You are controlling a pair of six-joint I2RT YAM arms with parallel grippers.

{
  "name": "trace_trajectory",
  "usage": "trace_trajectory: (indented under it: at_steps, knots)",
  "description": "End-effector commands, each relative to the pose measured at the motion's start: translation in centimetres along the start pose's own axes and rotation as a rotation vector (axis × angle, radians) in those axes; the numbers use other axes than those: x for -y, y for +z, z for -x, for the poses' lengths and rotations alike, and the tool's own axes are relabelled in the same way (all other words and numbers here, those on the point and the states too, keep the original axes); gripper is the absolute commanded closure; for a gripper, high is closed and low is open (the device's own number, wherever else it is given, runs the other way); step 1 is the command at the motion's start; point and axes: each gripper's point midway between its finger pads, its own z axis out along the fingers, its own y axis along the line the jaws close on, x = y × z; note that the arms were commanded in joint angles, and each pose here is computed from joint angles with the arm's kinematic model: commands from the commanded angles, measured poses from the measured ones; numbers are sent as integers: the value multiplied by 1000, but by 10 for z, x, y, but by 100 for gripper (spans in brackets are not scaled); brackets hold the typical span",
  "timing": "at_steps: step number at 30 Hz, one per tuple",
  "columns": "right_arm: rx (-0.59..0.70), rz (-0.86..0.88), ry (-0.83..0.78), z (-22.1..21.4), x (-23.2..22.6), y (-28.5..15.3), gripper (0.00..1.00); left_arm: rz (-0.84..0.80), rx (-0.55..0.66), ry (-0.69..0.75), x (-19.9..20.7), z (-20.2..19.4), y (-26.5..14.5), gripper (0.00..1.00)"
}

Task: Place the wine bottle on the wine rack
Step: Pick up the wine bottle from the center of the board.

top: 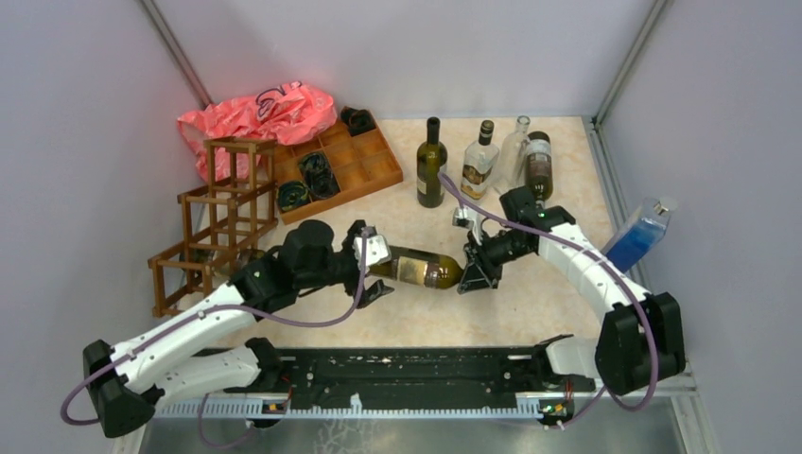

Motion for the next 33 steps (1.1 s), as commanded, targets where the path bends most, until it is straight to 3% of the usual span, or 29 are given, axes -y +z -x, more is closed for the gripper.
trace_trajectory:
  at_steps: [1, 10, 17, 26, 33]
  knots:
    - [181, 72, -162, 32, -23, -10, 100, 72, 112, -162, -10, 42, -20, 1]
    - [218, 89, -218, 31, -31, -11, 100, 183, 367, -406, -24, 109, -78, 1]
    - [213, 67, -243, 32, -28, -13, 100, 222, 557, -403, -29, 144, -120, 1]
    - [161, 34, -316, 44, -19, -23, 100, 263, 593, -274, -47, 188, -133, 1]
    - [155, -21, -343, 78, 4, -31, 100, 344, 590, -289, -64, 198, -141, 1]
